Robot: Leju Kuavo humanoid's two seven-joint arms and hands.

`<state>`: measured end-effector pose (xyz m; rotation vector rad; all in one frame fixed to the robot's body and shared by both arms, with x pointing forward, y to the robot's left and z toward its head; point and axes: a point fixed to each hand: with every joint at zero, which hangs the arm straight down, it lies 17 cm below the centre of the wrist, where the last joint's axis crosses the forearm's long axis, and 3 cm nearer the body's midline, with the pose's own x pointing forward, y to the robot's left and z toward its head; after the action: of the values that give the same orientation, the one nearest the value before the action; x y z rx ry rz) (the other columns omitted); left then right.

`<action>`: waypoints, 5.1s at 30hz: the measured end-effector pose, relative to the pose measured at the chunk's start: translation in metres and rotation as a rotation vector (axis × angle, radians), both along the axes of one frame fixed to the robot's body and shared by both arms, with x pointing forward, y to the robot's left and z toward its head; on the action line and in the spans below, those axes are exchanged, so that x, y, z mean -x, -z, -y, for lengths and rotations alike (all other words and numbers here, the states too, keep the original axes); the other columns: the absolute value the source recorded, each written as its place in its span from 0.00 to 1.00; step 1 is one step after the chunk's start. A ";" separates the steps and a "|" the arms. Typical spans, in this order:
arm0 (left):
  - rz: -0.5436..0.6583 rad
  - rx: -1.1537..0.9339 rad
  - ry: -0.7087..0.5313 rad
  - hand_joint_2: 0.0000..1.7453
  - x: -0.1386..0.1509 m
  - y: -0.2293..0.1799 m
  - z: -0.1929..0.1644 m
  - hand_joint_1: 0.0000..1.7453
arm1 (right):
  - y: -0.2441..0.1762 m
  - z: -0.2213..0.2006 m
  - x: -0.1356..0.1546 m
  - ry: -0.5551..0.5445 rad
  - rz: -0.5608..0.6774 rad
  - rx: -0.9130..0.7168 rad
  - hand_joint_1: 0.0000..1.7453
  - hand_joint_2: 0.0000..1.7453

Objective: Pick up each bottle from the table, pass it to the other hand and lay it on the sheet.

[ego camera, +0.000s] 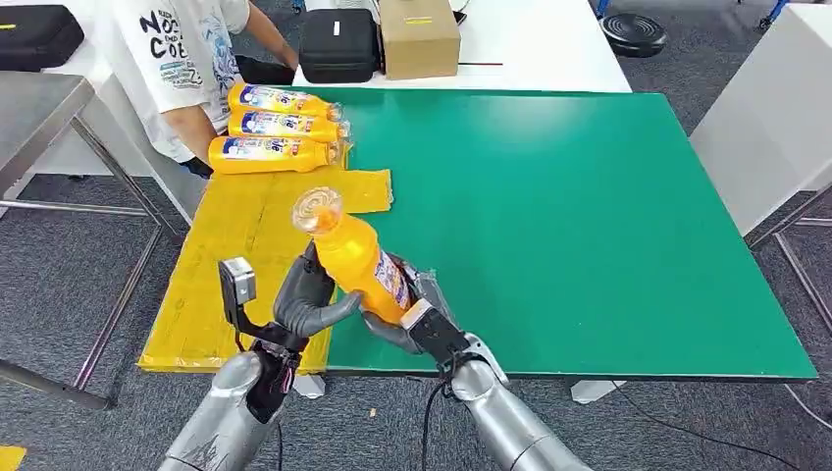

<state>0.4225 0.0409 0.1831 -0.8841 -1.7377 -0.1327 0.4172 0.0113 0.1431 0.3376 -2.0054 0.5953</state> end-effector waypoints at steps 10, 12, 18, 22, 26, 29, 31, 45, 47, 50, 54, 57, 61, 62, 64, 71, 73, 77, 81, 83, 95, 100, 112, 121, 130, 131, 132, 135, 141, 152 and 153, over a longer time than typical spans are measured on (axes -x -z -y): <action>0.046 0.099 0.141 1.00 0.020 -0.023 0.007 0.00 | 0.007 0.003 -0.001 0.007 -0.021 -0.003 1.00 1.00; 0.048 0.106 0.153 1.00 0.022 -0.023 0.007 0.00 | 0.006 0.003 -0.001 0.003 -0.022 -0.005 1.00 1.00; 0.051 0.101 0.158 1.00 0.022 -0.023 0.006 0.00 | 0.007 0.003 -0.001 0.002 -0.023 -0.005 1.00 1.00; 0.063 0.072 0.165 1.00 0.024 -0.021 0.008 0.00 | 0.007 0.002 -0.001 -0.001 -0.018 0.005 1.00 1.00; 0.076 0.023 0.174 1.00 0.026 -0.016 0.011 0.00 | 0.009 0.001 0.000 -0.006 -0.016 0.017 1.00 1.00; 0.077 0.017 0.175 1.00 0.026 -0.016 0.011 0.00 | 0.009 0.001 -0.001 -0.007 -0.016 0.020 1.00 1.00; 0.077 0.016 0.176 1.00 0.026 -0.016 0.011 0.00 | 0.009 0.000 -0.001 -0.008 -0.015 0.022 1.00 1.00; 0.098 -0.070 0.155 1.00 0.020 -0.012 0.016 1.00 | 0.016 -0.011 0.002 -0.038 -0.001 0.077 1.00 1.00; 0.096 -0.080 0.145 1.00 0.018 -0.010 0.015 1.00 | 0.019 -0.014 0.003 -0.045 -0.002 0.090 1.00 1.00; 0.085 -0.071 0.142 1.00 0.016 -0.009 0.014 1.00 | 0.025 -0.014 0.004 -0.042 -0.006 0.108 1.00 1.00; 0.068 -0.062 0.141 1.00 0.014 -0.007 0.013 1.00 | 0.030 -0.015 0.005 -0.045 -0.004 0.129 1.00 1.00; 0.063 -0.062 0.137 1.00 0.014 -0.006 0.013 1.00 | 0.033 -0.016 0.005 -0.050 -0.004 0.144 1.00 1.00; 0.056 -0.061 0.132 1.00 0.013 -0.004 0.012 1.00 | 0.035 -0.017 0.005 -0.056 -0.006 0.155 1.00 1.00; 0.055 -0.061 0.132 1.00 0.013 -0.004 0.012 1.00 | 0.036 -0.017 0.005 -0.057 -0.007 0.157 1.00 1.00; 0.053 -0.060 0.131 1.00 0.012 -0.003 0.012 1.00 | 0.037 -0.017 0.005 -0.057 -0.006 0.164 1.00 1.00; 0.047 -0.053 0.130 1.00 0.012 -0.004 0.011 1.00 | 0.039 -0.017 0.003 -0.053 -0.002 0.176 0.00 1.00; 0.047 -0.053 0.130 1.00 0.012 -0.004 0.011 1.00 | 0.039 -0.017 0.003 -0.053 -0.002 0.176 0.00 1.00; 0.047 -0.053 0.130 1.00 0.012 -0.004 0.011 1.00 | 0.040 -0.016 0.003 -0.052 -0.001 0.178 0.00 0.00; 0.060 -0.045 0.098 1.00 0.004 -0.011 0.008 1.00 | 0.044 -0.011 0.001 0.005 0.030 0.215 0.00 0.00; 0.065 -0.058 0.074 1.00 -0.001 -0.011 0.006 1.00 | 0.044 -0.010 0.001 0.006 0.038 0.222 0.00 0.00; 0.226 -0.425 -0.354 1.00 -0.060 -0.001 -0.040 1.00 | 0.014 0.000 0.001 0.022 0.085 0.147 0.00 0.00; 0.337 -0.699 -0.576 1.00 -0.089 0.007 -0.083 1.00 | -0.005 0.014 0.009 0.047 0.131 0.094 0.00 0.00; 0.528 -1.353 -0.609 1.00 -0.135 0.040 -0.142 1.00 | -0.033 0.045 0.024 0.072 0.186 0.020 0.00 0.00; 0.539 -1.703 -0.205 1.00 -0.135 0.109 -0.161 1.00 | -0.033 0.074 0.024 0.118 0.178 -0.006 0.00 1.00; 0.489 -1.785 0.099 1.00 -0.127 0.132 -0.162 1.00 | -0.030 0.086 0.021 0.141 0.176 0.003 0.00 1.00; 0.487 -1.789 0.108 1.00 -0.128 0.131 -0.162 1.00 | -0.029 0.086 0.021 0.143 0.176 0.004 0.00 1.00; 0.487 -1.788 0.116 1.00 -0.128 0.131 -0.161 1.00 | -0.029 0.087 0.021 0.144 0.175 0.005 0.00 1.00; 0.488 -1.792 0.139 1.00 -0.126 0.134 -0.159 1.00 | -0.027 0.088 0.021 0.148 0.168 0.003 0.00 1.00; 0.465 -1.817 0.173 1.00 -0.119 0.147 -0.156 1.00 | -0.024 0.091 0.021 0.152 0.167 0.015 0.00 1.00; 0.465 -1.828 0.198 1.00 -0.112 0.158 -0.148 1.00 | -0.023 0.095 0.019 0.161 0.166 0.018 0.00 1.00; 0.465 -1.828 0.200 1.00 -0.112 0.158 -0.148 1.00 | -0.023 0.095 0.019 0.161 0.166 0.018 0.00 1.00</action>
<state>0.5347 0.1887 0.0250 0.4114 -1.1399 -1.7964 0.3981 -0.0840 0.1665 0.1168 -2.1603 0.5532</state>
